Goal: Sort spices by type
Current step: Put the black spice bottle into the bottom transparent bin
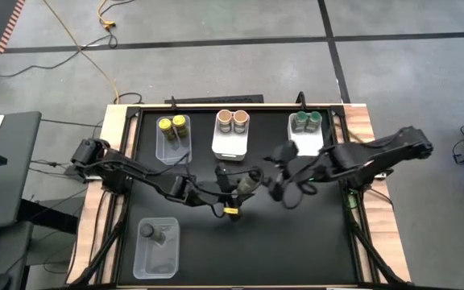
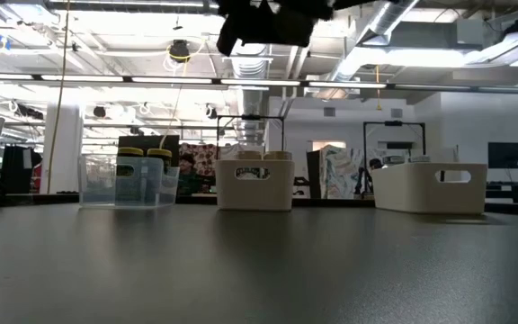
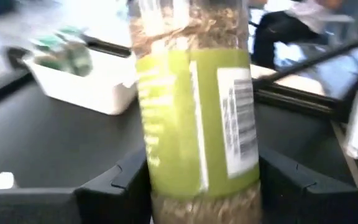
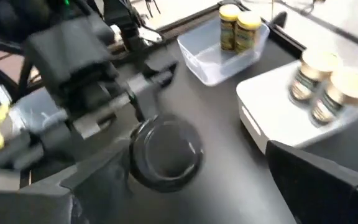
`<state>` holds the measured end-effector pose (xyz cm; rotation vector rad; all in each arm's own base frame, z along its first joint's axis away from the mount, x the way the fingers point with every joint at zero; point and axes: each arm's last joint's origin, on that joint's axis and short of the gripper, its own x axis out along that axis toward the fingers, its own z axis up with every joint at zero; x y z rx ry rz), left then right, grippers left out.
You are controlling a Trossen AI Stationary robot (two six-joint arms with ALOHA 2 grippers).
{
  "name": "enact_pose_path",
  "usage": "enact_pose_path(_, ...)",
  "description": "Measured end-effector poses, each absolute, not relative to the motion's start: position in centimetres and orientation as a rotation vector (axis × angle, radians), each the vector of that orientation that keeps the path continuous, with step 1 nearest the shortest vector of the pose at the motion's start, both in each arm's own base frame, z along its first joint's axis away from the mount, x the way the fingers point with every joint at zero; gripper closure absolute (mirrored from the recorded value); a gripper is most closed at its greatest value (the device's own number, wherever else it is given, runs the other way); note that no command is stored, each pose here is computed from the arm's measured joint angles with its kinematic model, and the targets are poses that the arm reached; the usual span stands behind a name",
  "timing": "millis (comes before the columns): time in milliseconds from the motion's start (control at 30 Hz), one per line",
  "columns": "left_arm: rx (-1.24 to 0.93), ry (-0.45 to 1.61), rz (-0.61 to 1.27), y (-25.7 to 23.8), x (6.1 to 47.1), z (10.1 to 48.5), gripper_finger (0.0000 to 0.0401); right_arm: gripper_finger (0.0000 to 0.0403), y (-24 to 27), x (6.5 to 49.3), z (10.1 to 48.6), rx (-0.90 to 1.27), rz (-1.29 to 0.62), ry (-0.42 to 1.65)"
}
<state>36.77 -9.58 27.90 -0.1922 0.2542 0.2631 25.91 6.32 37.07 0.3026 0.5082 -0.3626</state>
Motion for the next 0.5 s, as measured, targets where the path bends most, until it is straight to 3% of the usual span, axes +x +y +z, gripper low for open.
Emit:
enact_pose_path(233, -0.228, 0.408, 0.006, -7.9, 35.2, 29.2, 0.0194, 0.0010, 5.6, 20.8, 38.3, 0.406, -0.410, 0.574)
enact_pose_path(500, -0.304, 0.495, -0.296, -5.1, 34.5, 29.8, 0.0194, 0.0011, 7.7, 20.4, 37.7, 0.405, -0.324, 0.649)
